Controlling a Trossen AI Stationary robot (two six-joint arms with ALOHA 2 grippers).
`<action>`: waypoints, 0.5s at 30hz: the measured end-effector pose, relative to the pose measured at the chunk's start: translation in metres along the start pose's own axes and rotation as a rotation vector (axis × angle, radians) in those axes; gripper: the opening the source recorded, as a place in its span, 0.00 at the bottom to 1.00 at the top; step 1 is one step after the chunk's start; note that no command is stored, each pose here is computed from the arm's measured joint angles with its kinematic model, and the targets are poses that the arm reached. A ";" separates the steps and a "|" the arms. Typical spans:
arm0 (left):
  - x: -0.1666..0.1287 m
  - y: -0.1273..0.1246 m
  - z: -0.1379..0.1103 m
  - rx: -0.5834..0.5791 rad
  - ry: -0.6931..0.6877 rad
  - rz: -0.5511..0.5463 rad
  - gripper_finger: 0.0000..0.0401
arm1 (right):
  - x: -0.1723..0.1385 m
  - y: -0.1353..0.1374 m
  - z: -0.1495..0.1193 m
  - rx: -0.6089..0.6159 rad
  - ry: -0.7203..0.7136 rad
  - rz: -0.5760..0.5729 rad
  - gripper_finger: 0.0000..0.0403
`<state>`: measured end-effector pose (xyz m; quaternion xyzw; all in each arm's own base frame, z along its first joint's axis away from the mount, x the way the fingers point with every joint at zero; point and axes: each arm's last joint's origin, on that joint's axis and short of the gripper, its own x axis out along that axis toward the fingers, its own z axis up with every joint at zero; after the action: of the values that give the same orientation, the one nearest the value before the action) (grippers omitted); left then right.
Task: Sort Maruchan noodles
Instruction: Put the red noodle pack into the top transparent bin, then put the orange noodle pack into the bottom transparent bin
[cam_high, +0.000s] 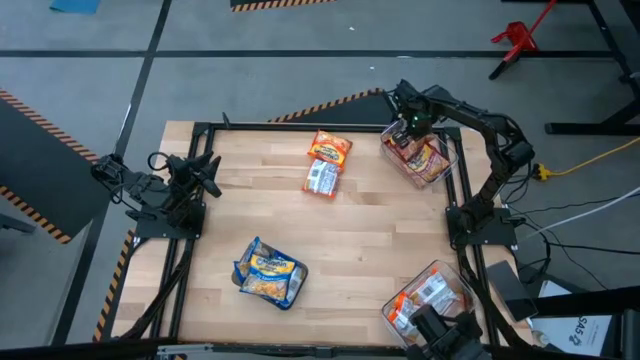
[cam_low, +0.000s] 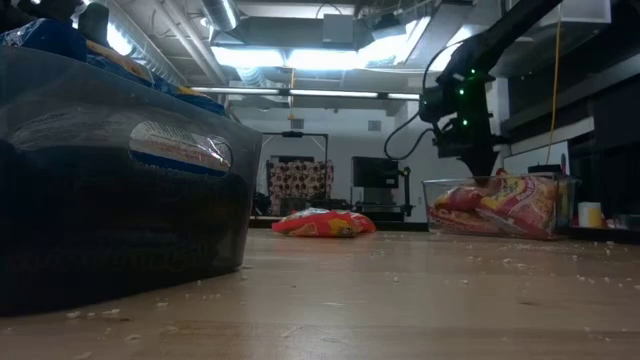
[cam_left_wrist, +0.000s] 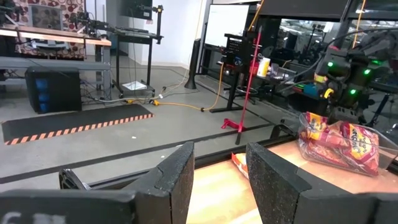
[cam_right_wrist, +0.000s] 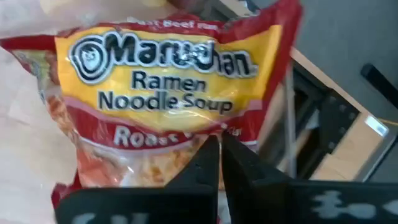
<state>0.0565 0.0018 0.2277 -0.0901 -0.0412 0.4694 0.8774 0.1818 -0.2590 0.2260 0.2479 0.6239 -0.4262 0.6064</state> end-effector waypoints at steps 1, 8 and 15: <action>0.000 0.000 0.000 -0.001 0.000 0.000 0.35 | 0.003 0.001 0.000 0.001 -0.005 0.003 0.01; 0.000 0.000 0.000 -0.002 0.000 0.000 0.35 | 0.015 0.004 -0.006 -0.005 0.010 0.004 0.03; 0.000 0.000 0.000 -0.002 0.000 0.000 0.35 | -0.042 -0.004 0.012 0.008 -0.174 0.070 0.01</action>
<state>0.0564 0.0018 0.2277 -0.0910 -0.0417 0.4694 0.8773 0.1908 -0.2623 0.2685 0.2343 0.5579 -0.4272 0.6718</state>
